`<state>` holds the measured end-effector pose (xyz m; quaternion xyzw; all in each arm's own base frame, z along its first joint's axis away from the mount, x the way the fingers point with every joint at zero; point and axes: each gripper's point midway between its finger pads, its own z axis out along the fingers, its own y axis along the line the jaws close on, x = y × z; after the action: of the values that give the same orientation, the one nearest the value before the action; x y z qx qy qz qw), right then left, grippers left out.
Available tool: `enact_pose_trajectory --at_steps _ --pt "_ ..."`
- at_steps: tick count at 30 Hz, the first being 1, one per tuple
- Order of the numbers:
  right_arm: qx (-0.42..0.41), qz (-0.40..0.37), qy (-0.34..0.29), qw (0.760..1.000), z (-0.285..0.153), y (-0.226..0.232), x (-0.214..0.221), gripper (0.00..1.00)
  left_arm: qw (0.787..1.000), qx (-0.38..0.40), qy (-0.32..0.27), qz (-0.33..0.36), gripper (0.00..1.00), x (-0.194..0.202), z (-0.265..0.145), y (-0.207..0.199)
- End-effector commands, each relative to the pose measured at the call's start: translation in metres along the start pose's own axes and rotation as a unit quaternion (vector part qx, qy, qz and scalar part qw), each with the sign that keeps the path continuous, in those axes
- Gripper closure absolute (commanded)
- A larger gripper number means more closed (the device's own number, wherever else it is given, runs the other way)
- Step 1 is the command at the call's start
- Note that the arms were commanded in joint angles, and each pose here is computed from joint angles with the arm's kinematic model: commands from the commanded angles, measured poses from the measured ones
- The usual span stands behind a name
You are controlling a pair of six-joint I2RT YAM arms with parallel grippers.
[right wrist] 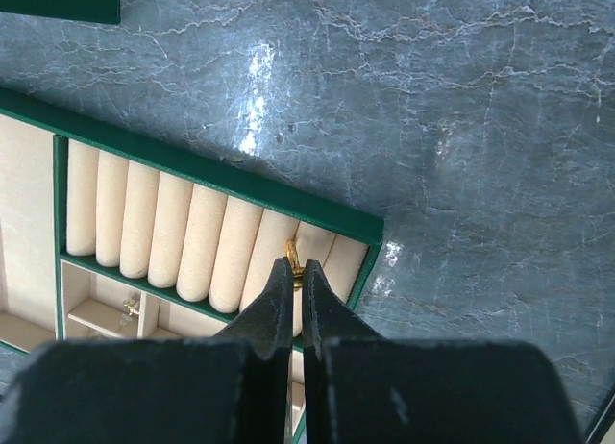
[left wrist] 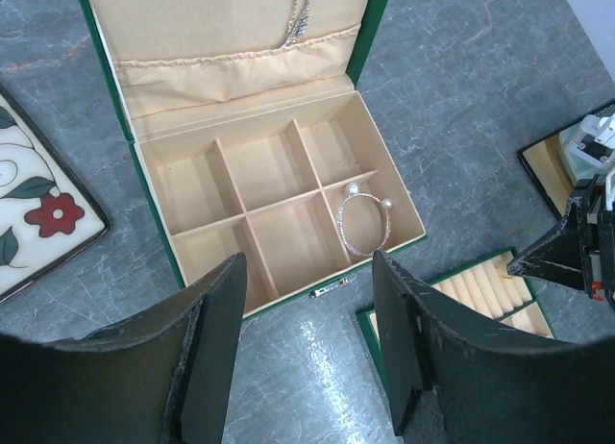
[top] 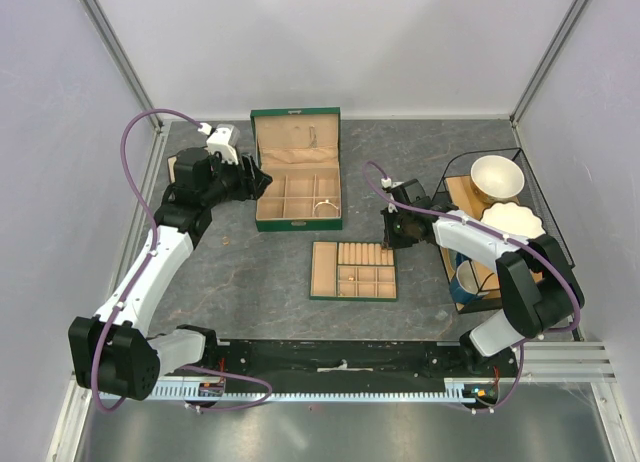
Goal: Organize the mixed jewelry
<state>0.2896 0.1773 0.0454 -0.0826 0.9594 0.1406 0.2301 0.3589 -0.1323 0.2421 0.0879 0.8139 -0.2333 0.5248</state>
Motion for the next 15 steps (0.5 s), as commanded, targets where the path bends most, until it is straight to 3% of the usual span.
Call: enact_pose_trajectory --at_steps 1,15 --pt "0.006 0.023 -0.003 1.0 -0.0002 -0.0007 -0.0046 1.0 1.0 -0.01 -0.021 0.011 0.38 -0.0096 0.0006 0.0051" --pt "0.026 0.052 -0.004 0.998 0.001 -0.0076 0.0005 1.0 1.0 -0.019 -0.017 0.012 0.38 -0.0051 0.0025 0.0098"
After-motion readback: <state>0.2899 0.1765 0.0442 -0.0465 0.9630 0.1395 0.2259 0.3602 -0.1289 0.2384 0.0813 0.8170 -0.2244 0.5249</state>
